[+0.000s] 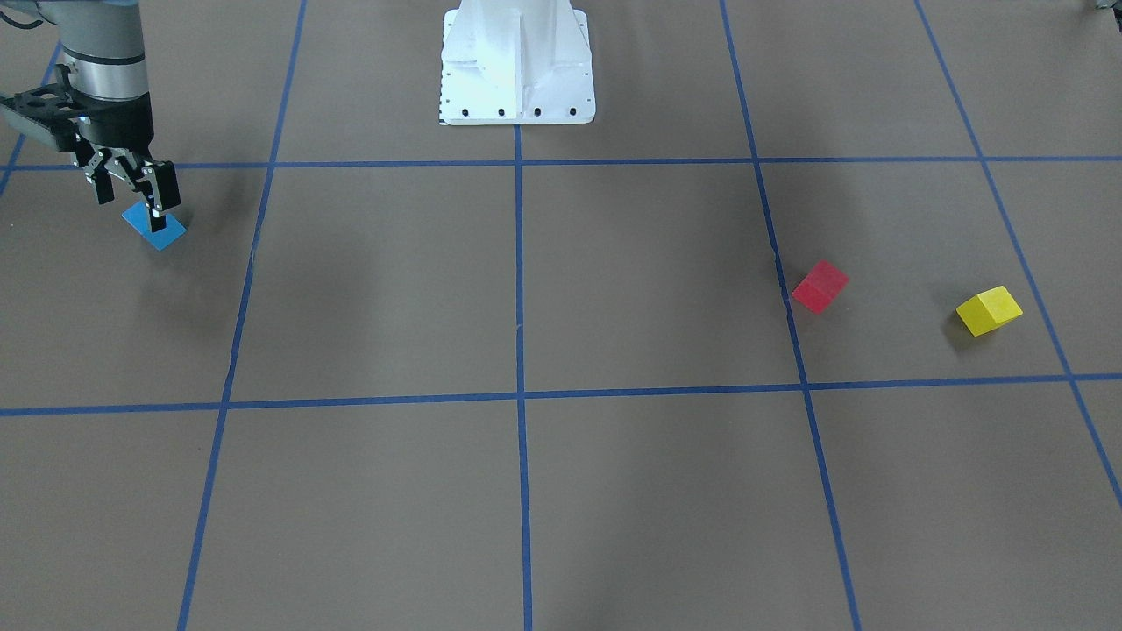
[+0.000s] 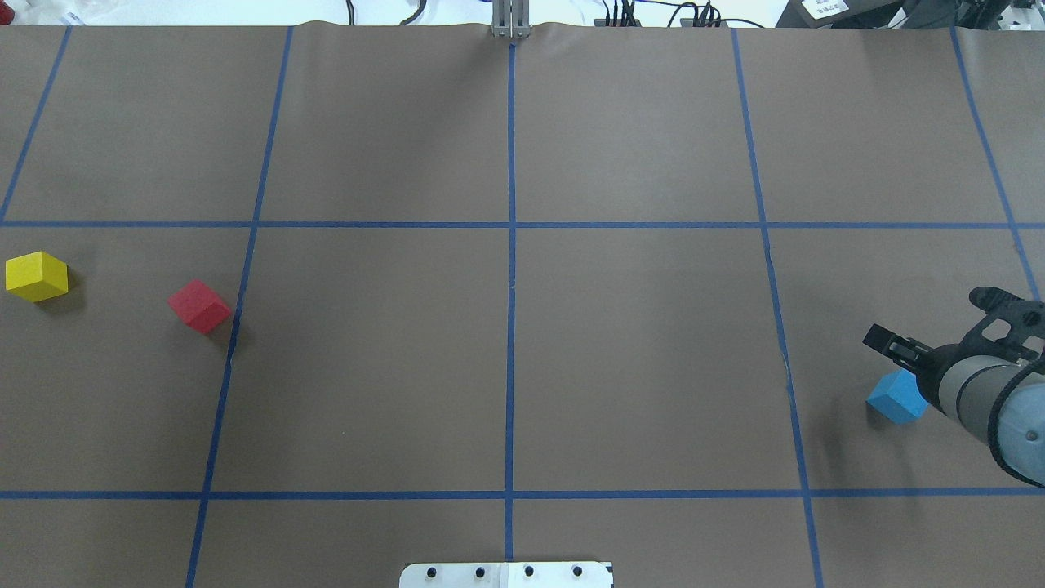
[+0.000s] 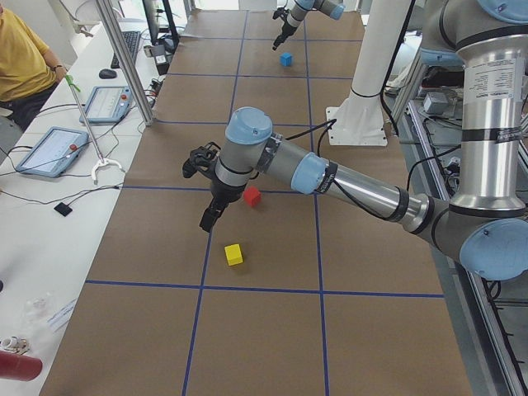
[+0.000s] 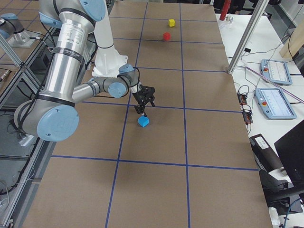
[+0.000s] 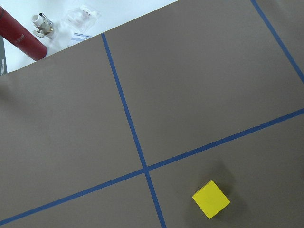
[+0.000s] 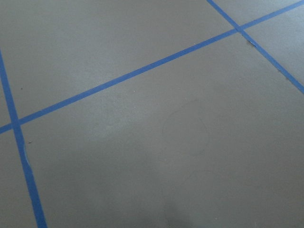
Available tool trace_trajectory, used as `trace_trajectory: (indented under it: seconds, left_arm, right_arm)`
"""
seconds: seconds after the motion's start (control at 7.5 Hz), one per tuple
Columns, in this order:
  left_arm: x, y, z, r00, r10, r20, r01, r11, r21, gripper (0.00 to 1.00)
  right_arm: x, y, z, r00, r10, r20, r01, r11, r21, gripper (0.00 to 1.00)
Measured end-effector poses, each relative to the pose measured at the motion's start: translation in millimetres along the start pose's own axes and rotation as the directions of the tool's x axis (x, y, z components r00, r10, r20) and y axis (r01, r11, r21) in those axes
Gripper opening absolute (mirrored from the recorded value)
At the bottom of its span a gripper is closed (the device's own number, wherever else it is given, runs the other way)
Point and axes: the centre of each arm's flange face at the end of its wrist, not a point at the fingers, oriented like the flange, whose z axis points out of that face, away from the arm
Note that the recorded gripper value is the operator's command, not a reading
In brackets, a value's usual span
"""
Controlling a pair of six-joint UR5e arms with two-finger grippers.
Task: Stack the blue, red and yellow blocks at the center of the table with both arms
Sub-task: 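Lower the right gripper over the blue cube and grasp it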
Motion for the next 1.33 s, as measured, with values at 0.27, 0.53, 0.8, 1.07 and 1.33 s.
trace_trajectory:
  seconds: [0.27, 0.53, 0.8, 1.07, 1.33]
  left_arm:
    - [1, 0, -2, 1.0, 0.002, -0.002, -0.002, 1.0, 0.003, 1.0]
    - [2, 0, -2, 1.0, 0.003, -0.002, -0.003, 1.0, 0.004, 1.0]
    - [2, 0, -2, 1.0, 0.003, -0.002, -0.003, 1.0, 0.005, 1.0]
    - [2, -1, -2, 1.0, 0.004, -0.002, -0.004, 1.0, 0.005, 1.0]
    - [2, 0, -2, 1.0, 0.003, -0.002, -0.003, 1.0, 0.004, 1.0]
  right_arm:
    - [13, 18, 27, 0.999, -0.004, -0.035, 0.005, 0.999, 0.046, 0.98]
    - [20, 30, 39, 0.998, -0.007, -0.057, 0.01, 0.998, 0.057, 0.98]
    - [24, 43, 43, 0.996, -0.012, -0.084, 0.017, 0.998, 0.06, 0.97]
    - [28, 54, 45, 0.993, -0.012, -0.115, 0.021, 0.997, 0.073, 0.0]
    - [21, 57, 43, 0.995, 0.003, -0.101, 0.007, 0.996, 0.093, 0.0]
